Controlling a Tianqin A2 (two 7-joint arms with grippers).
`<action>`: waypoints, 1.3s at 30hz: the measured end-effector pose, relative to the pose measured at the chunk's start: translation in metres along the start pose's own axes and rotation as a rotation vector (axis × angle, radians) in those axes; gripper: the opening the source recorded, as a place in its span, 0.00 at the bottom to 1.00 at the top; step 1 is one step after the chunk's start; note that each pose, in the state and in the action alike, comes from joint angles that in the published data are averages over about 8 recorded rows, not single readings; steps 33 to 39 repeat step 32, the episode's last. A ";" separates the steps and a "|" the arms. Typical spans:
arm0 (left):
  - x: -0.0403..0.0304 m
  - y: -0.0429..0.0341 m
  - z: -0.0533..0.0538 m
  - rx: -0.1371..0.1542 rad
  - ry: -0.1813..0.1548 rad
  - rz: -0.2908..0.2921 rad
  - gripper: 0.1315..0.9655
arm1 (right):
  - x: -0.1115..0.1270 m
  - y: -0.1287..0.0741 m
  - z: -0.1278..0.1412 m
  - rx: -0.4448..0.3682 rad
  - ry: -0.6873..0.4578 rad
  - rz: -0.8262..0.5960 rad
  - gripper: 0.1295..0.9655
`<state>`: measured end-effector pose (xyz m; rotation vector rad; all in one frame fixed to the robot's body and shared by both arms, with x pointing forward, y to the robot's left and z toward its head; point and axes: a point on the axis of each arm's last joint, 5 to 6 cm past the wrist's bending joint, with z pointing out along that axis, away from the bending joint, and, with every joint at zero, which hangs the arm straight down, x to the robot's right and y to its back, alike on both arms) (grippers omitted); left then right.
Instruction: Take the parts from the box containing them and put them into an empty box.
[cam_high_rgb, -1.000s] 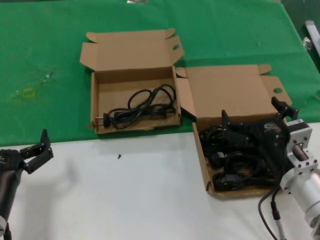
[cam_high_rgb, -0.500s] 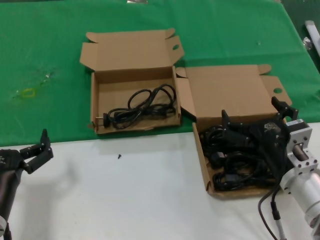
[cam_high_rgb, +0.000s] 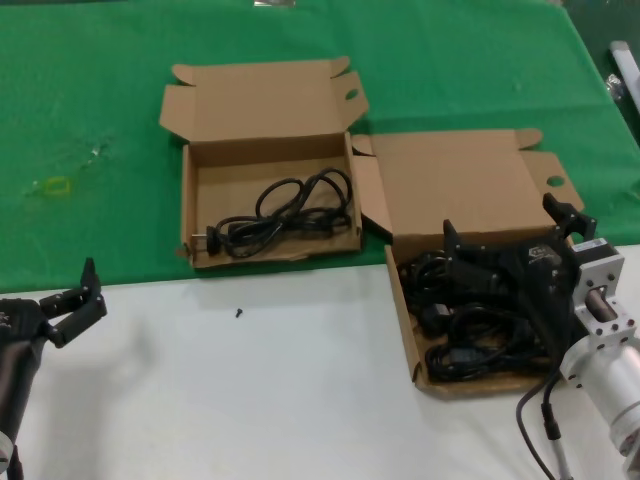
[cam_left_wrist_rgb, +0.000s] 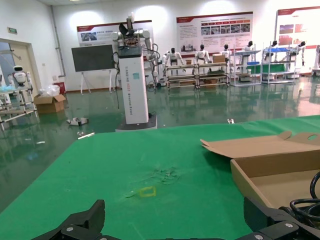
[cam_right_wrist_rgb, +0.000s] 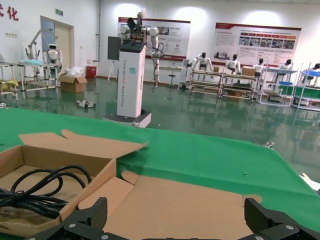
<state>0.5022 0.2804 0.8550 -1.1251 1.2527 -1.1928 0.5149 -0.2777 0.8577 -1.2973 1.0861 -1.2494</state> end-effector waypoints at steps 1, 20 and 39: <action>0.0000 0.0000 0.000 0.000 0.000 0.000 1.00 | 0.000 0.000 0.000 0.000 0.000 0.000 1.00; 0.0000 0.0000 0.000 0.000 0.000 0.000 1.00 | 0.000 0.000 0.000 0.000 0.000 0.000 1.00; 0.0000 0.0000 0.000 0.000 0.000 0.000 1.00 | 0.000 0.000 0.000 0.000 0.000 0.000 1.00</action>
